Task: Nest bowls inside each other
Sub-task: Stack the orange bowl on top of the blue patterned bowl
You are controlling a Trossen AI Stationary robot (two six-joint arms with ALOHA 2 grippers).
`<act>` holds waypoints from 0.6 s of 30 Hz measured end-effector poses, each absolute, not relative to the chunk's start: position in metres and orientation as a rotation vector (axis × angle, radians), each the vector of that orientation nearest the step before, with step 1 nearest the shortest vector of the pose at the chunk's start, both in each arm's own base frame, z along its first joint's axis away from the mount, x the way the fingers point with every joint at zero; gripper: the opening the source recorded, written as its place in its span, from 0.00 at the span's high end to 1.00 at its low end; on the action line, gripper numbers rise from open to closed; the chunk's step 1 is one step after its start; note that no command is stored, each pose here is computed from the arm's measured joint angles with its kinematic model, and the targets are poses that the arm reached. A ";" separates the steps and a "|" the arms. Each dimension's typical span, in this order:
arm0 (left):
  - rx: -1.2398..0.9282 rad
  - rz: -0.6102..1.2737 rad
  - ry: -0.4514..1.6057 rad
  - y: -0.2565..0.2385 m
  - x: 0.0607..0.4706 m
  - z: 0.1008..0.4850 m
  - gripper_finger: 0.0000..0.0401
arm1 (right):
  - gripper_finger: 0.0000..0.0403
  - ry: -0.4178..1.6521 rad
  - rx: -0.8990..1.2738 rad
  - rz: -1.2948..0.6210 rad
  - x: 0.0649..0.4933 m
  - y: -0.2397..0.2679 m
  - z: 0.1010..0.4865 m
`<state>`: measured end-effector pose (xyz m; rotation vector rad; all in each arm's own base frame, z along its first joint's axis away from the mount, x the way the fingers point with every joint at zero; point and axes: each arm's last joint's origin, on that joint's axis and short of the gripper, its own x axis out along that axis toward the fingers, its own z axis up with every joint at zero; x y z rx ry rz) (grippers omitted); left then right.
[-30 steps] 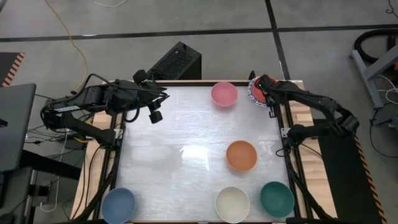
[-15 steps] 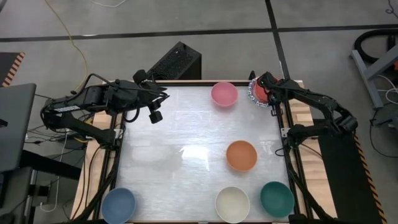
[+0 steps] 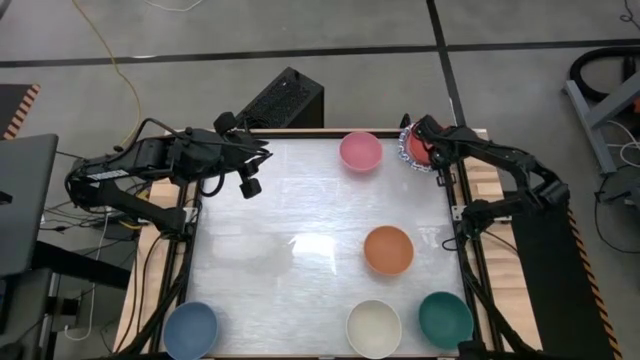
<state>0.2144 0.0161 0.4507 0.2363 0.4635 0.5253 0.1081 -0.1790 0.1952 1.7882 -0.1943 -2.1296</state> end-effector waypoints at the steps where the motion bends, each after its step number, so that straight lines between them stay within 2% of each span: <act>1: 0.238 0.525 0.464 0.016 0.214 0.451 0.71 | 0.94 -0.195 1.788 -2.129 0.108 -0.179 0.195; 18: 0.251 0.530 0.466 0.016 0.214 0.451 0.71 | 0.84 -0.099 1.747 -2.011 0.111 -0.181 0.199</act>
